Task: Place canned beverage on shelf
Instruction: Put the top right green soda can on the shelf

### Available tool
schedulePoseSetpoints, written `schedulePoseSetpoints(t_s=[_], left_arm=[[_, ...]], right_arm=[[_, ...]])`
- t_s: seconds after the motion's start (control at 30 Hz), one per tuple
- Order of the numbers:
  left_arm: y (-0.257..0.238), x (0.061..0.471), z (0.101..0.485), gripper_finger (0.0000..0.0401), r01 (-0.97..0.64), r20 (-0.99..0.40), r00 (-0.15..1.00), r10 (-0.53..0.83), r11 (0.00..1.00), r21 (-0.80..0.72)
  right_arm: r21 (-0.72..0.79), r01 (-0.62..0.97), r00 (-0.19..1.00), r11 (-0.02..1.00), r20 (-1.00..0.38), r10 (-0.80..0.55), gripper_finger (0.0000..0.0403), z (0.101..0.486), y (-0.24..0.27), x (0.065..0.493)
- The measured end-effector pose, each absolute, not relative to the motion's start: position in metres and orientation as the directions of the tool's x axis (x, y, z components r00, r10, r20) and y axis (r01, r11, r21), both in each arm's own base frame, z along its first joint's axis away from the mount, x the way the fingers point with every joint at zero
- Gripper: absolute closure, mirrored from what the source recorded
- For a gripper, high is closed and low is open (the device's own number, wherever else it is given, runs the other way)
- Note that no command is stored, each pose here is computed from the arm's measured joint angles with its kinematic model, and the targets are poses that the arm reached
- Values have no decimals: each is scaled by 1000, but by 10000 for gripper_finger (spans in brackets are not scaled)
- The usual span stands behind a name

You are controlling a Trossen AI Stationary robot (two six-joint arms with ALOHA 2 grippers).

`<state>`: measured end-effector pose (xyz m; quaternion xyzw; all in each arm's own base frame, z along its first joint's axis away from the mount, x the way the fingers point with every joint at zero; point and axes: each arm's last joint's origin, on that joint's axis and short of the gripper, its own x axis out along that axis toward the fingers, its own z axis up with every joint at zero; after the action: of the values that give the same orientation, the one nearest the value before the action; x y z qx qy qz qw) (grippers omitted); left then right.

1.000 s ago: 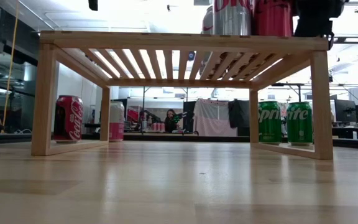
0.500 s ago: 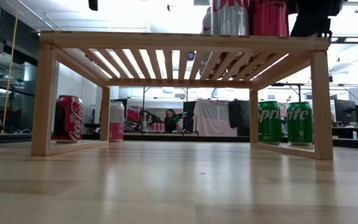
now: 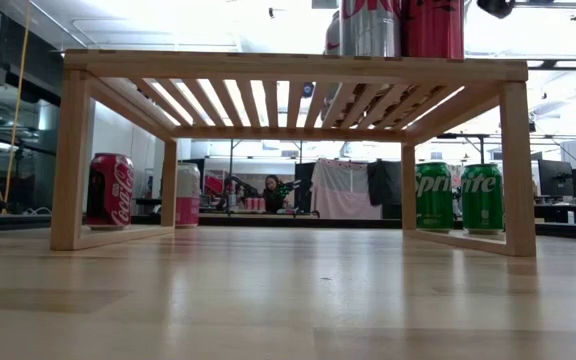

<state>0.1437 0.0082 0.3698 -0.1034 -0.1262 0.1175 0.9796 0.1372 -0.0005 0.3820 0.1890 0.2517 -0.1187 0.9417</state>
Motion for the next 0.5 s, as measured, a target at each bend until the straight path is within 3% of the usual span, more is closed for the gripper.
schedulePoseSetpoints(t_s=[0.23,0.5], left_arm=[[8,144,369,401,-205,218,942,256,951,-231],[7,145,369,401,-182,215,949,230,957,-225]], right_arm=[[198,303,915,932,-333,-227,403,402,-3,147],[144,269,941,952,-250,-228,403,410,-3,152]])
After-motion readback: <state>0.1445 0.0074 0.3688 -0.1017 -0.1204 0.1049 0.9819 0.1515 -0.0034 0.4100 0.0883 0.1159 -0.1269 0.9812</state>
